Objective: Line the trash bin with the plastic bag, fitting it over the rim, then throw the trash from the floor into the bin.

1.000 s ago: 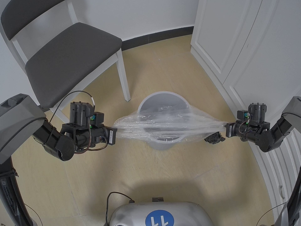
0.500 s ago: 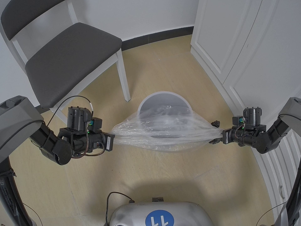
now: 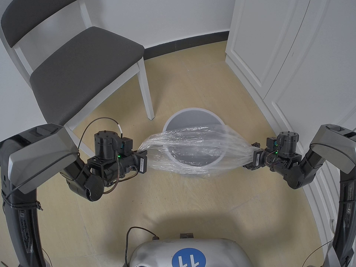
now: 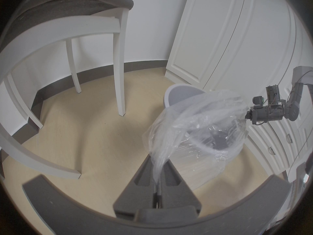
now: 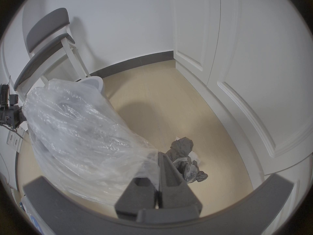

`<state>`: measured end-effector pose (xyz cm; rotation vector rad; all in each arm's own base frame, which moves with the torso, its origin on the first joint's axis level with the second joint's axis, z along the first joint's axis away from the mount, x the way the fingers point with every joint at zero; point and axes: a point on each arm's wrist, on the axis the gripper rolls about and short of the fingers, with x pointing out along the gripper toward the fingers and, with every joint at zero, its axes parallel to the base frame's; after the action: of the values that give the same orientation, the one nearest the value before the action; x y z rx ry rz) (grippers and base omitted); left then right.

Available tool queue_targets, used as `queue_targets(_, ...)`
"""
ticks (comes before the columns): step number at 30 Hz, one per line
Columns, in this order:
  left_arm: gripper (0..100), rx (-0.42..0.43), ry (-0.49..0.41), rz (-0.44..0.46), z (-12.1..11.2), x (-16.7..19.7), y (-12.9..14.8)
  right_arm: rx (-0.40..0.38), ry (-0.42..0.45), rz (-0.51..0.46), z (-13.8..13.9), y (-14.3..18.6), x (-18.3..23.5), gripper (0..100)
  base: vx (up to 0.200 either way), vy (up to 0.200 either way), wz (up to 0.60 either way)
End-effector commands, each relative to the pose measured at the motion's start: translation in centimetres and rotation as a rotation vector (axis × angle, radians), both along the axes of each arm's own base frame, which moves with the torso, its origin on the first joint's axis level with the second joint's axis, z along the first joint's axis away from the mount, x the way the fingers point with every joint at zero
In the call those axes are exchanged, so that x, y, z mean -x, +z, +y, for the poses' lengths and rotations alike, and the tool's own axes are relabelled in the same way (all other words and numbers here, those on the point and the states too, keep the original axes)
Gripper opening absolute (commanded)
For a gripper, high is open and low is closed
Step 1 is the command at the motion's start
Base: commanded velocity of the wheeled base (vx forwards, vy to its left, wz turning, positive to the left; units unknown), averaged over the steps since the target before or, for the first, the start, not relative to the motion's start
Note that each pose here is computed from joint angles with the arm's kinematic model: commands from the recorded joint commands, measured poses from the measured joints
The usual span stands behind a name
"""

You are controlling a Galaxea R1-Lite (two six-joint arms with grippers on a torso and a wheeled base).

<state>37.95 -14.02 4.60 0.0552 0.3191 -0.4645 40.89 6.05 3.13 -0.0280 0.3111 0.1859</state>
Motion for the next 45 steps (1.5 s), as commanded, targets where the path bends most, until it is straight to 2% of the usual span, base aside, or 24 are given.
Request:
queue_targets(1, 0, -0.006, -0.003, 0.019, -0.4, -0.1, -1.1, -0.001, 0.011, 0.031, 0.3, -1.0, 0.4, 0, 0.0, 0.0, 0.0)
queue_targets(12, 0, 0.034, -0.008, 0.013, -0.5, 1.4, 0.9, 0.011, 0.019, 0.044, 0.2, -1.2, 1.0, 0, 0.0, 0.0, 0.0)
queue_targets(13, 0, 0.033, -0.007, 0.013, -0.4, 1.4, 0.8, 0.01, 0.025, 0.041, 0.2, -1.0, 1.1, 100, 0.0, 0.0, 0.0)
queue_targets(16, 0, 0.033, -0.006, 0.013, -0.4, 1.4, 0.8, -0.003, 0.059, 0.022, 0.2, -0.4, 1.5, 100, 0.0, 0.0, 0.0)
queue_targets(21, 0, 0.032, -0.009, 0.015, -0.5, 1.5, 0.8, -0.015, 0.14, -0.026, -0.8, 2.4, 4.0, 100, 0.0, 0.0, 0.0)
queue_targets(25, 0, 0.032, -0.009, 0.013, -0.5, 1.4, 0.8, -0.011, 0.222, -0.054, -2.3, 4.4, 6.3, 100, 0.0, 0.0, 0.0)
queue_targets(26, 0, 0.032, -0.009, 0.013, -0.5, 1.4, 0.8, -0.015, 0.267, -0.075, -3.2, 5.5, 7.4, 100, 0.0, 0.0, 0.0)
queue_targets(28, 0, 0.032, -0.009, 0.013, -0.5, 1.4, 0.8, -0.015, 0.267, -0.075, -3.2, 5.5, 7.4, 100, 0.0, 0.0, 0.0)
queue_targets(29, 0, 0.033, -0.01, 0.014, -0.6, 1.5, 0.8, -0.031, 0.318, -0.105, -3.9, 6.9, 8.7, 100, 0.0, 0.0, 0.0)
queue_targets(33, 0, 0.033, -0.009, 0.02, -0.6, 1.4, 0.5, -0.044, 0.349, -0.124, -4.2, 7.8, 9.4, 100, 0.0, 0.0, 0.0)
queue_targets(36, 0, 0.037, -0.006, 0.026, -0.6, 1.4, 0.4, -0.06, 0.373, -0.115, -4.8, 7.6, 9.4, 100, 0.0, 0.0, 0.0)
queue_targets(41, 0, 0.036, -0.001, 0.039, -0.5, 1.2, -0.2, -0.116, 0.4, -0.06, -6.9, 5.3, 8.2, 100, 0.0, 0.0, 0.0)
queue_targets(42, 0, 0.032, 0.005, 0.049, -0.4, 0.9, -0.8, -0.17, 0.43, -0.027, -8.1, 4.2, 7.6, 100, 0.0, 0.0, 0.0)
queue_targets(43, 0, 0.031, 0.005, 0.05, -0.4, 0.9, -0.8, -0.174, 0.432, -0.025, -8.1, 4.1, 7.6, 100, 0.0, 0.0, 0.0)
queue_targets(45, 0, 0.028, 0.015, 0.065, -0.1, 0.7, -1.6, -0.258, 0.476, 0.021, -9.7, 2.2, 6.9, 100, 0.0, 0.0, 0.0)
